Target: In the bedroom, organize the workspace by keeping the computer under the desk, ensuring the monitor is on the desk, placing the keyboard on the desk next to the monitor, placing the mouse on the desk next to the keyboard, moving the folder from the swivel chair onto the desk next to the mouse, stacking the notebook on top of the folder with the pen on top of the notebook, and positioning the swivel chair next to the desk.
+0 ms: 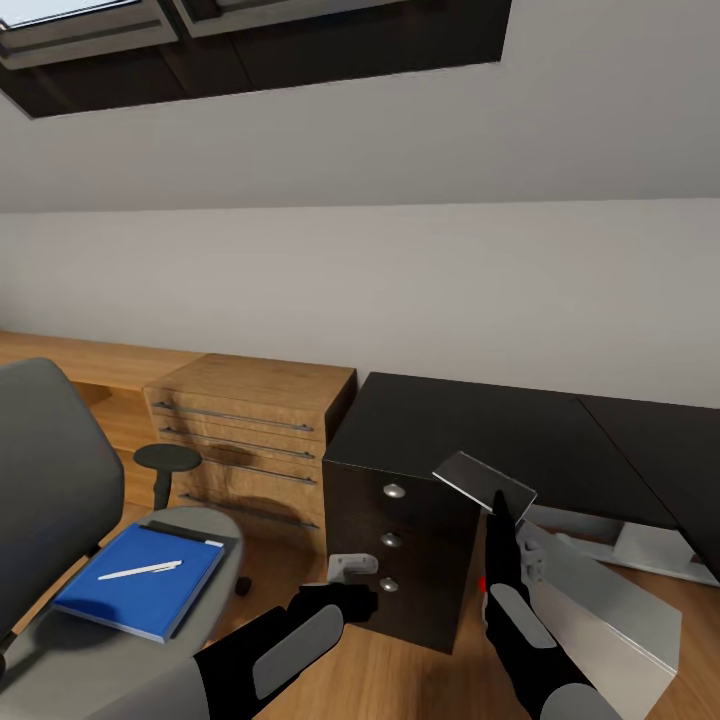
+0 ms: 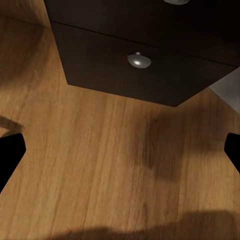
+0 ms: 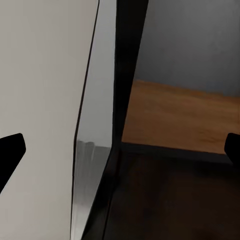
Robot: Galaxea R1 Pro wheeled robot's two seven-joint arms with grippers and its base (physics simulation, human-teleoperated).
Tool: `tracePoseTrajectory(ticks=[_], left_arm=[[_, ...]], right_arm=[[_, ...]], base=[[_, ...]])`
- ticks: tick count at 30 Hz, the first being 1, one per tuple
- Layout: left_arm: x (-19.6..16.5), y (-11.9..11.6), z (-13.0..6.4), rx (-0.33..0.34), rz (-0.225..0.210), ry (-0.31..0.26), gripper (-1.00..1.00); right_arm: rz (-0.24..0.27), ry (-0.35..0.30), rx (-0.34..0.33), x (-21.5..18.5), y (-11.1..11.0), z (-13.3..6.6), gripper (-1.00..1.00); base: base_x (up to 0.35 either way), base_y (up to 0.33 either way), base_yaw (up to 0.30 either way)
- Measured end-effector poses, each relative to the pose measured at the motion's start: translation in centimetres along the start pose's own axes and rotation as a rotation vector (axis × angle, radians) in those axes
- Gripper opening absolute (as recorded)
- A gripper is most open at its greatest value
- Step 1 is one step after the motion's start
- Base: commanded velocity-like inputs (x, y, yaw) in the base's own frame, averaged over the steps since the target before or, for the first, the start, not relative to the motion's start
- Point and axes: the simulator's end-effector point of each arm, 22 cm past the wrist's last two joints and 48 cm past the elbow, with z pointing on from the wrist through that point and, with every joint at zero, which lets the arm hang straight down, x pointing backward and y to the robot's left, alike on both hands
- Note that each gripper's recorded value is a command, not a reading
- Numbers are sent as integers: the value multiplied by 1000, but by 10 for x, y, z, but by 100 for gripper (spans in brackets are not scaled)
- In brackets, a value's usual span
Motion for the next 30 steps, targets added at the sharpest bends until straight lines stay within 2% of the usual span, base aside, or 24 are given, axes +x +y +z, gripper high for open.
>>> tracePoseTrajectory(ticks=[16,30], left_arm=[[0,1,0,-1,0,1,100],[1,1,1,-1,-1,2,100]], right_arm=[[0,1,0,0,0,0,100],[-1,0,0,0,0,0,100]], base=[[-12,0,0],[-280,0,0]])
